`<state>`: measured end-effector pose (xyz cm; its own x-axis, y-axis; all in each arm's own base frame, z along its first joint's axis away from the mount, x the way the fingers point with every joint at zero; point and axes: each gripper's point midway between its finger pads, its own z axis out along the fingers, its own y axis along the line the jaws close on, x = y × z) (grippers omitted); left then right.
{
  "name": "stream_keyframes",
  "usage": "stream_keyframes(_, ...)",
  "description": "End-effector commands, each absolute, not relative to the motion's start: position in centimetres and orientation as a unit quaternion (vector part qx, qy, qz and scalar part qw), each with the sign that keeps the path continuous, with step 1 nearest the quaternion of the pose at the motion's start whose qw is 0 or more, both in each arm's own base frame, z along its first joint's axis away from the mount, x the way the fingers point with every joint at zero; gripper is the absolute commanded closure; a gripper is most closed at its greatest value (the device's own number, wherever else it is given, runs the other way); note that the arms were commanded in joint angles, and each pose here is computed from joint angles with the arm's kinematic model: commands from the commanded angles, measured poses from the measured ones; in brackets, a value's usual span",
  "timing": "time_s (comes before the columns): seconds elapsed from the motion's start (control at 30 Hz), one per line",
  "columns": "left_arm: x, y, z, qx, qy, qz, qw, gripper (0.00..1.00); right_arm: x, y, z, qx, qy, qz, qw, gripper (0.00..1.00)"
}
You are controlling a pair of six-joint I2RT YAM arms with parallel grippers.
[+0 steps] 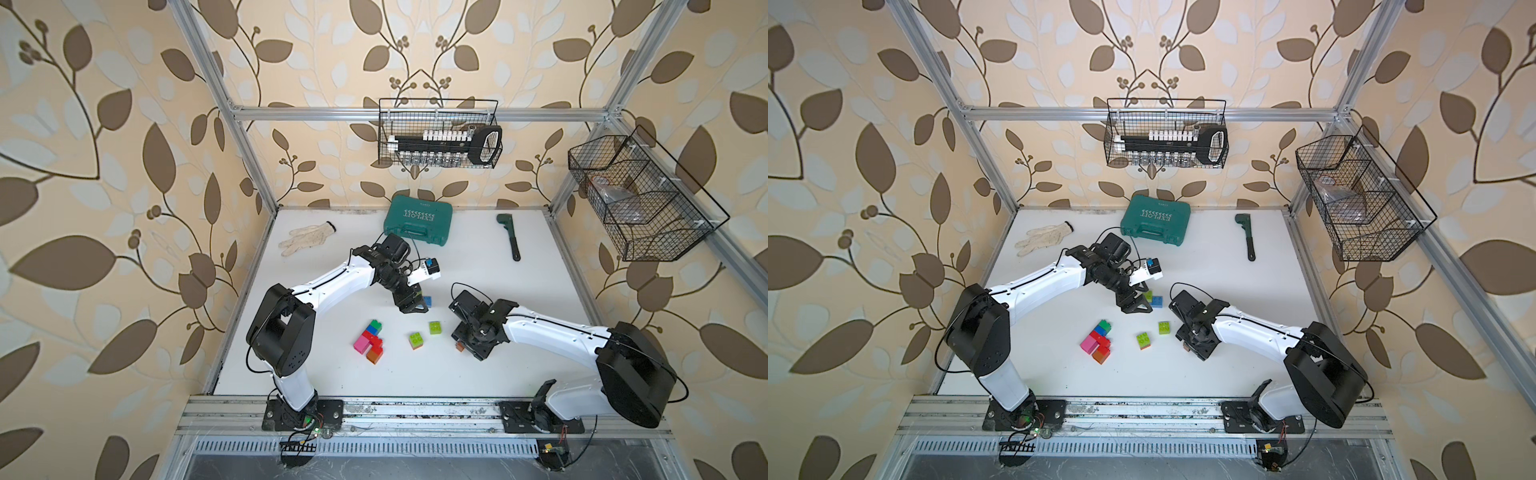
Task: Assemble the letter h with lego
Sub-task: Pick up the lego brick from the center of the board.
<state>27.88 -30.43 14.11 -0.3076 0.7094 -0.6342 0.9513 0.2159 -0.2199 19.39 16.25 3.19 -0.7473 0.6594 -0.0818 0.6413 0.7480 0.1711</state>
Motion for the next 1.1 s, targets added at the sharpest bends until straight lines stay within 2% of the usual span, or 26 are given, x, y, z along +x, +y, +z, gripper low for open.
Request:
stream_keyframes(0.0,28.0,-30.2,16.5,0.538,0.746,-0.316,0.231,0.21,19.7,16.1,5.5,0.249,0.962,0.061,0.092,0.37)
stream_keyframes(0.2,28.5,-29.3,17.2,0.525,0.751,-0.322,0.238,0.21,19.0,15.6,8.1,0.033,0.994,0.02,0.097,0.35)
stream_keyframes(0.33,29.2,-28.9,17.3,0.517,0.754,-0.324,0.244,0.21,18.3,16.4,7.8,-0.048,0.996,0.013,0.08,0.35)
stream_keyframes(0.63,31.3,-27.0,17.2,0.461,0.782,-0.346,0.236,0.21,18.6,19.3,7.3,-0.097,0.992,0.038,0.076,0.27)
stream_keyframes(0.83,32.5,-25.8,17.7,0.43,0.792,-0.359,0.245,0.21,19.2,19.4,6.0,-0.113,0.991,0.012,0.067,0.28)
stream_keyframes(1.07,32.6,-25.3,17.9,0.427,0.79,-0.36,0.253,0.21,19.3,18.9,4.7,-0.191,0.98,0.0,0.05,0.31)
